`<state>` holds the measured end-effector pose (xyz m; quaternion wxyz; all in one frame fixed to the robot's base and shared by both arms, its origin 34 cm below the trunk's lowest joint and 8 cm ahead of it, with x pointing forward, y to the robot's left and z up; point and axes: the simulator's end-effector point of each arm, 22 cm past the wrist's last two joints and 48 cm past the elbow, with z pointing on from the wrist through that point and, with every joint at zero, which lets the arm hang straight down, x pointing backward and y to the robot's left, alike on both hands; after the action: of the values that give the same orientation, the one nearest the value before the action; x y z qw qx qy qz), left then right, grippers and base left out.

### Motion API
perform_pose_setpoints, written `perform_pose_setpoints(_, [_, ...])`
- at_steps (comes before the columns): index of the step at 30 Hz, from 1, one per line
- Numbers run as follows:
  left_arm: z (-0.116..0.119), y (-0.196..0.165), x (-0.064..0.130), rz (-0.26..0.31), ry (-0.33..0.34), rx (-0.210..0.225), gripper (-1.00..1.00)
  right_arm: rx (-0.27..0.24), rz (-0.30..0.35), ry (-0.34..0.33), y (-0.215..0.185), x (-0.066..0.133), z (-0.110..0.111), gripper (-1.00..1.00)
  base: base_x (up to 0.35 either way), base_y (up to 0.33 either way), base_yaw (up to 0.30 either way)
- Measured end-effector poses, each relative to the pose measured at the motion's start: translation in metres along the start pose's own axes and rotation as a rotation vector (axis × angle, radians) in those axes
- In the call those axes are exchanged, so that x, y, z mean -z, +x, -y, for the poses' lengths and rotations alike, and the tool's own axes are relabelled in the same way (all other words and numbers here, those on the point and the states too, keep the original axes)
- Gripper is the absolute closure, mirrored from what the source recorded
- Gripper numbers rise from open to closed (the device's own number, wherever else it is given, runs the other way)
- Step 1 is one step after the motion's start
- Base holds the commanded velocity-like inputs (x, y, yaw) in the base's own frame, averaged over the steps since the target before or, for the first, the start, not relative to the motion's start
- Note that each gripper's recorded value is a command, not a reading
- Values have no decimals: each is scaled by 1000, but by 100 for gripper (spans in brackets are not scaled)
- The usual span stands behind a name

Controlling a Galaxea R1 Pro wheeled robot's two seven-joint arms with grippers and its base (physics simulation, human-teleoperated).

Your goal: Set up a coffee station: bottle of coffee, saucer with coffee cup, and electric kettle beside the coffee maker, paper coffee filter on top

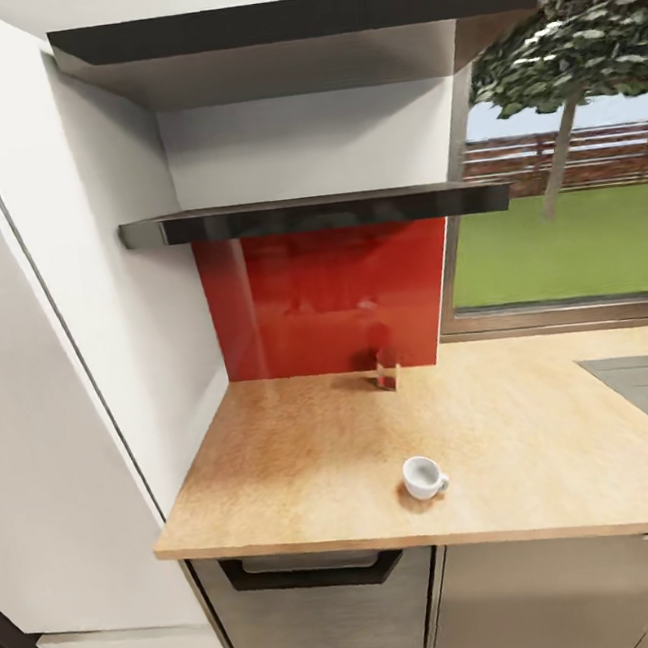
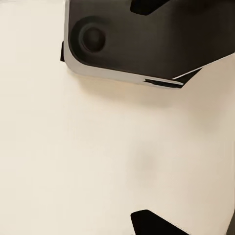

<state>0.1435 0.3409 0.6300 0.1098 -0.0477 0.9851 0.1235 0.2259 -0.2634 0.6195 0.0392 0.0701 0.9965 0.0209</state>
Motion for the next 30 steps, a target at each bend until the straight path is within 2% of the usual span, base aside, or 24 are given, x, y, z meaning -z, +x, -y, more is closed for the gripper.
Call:
perform_pose_setpoints(10, [-1, 0, 0, 0, -2, 0, -100, 12, 29, -6, -14, 1, -3, -100, -297, 0, -63])
perform_pose_setpoints(18, [-4, 0, 0, -1, -6, 0, -100, 12, 36, -4, -16, 1, -2, -100, -24, 0, 0])
perform_pose_setpoints(23, [-1, 0, 0, -1, -2, -1, -100, 8, 34, -1, -16, 1, -1, -100, -227, 0, 0])
perform_pose_setpoints(28, [-2, 1, 0, -4, -3, 0, -100, 8, 35, 0, -16, 1, -1, -100, -39, 0, 0])
perform_pose_setpoints(29, [-3, 1, 0, -4, -5, 1, -100, 8, 47, -2, -21, 1, -2, -100, -3, 0, 0])
perform_pose_setpoints(30, [-4, 1, 0, -4, -6, 1, -100, 12, 98, -10, -46, 3, -6, -100, -2, 0, 0])
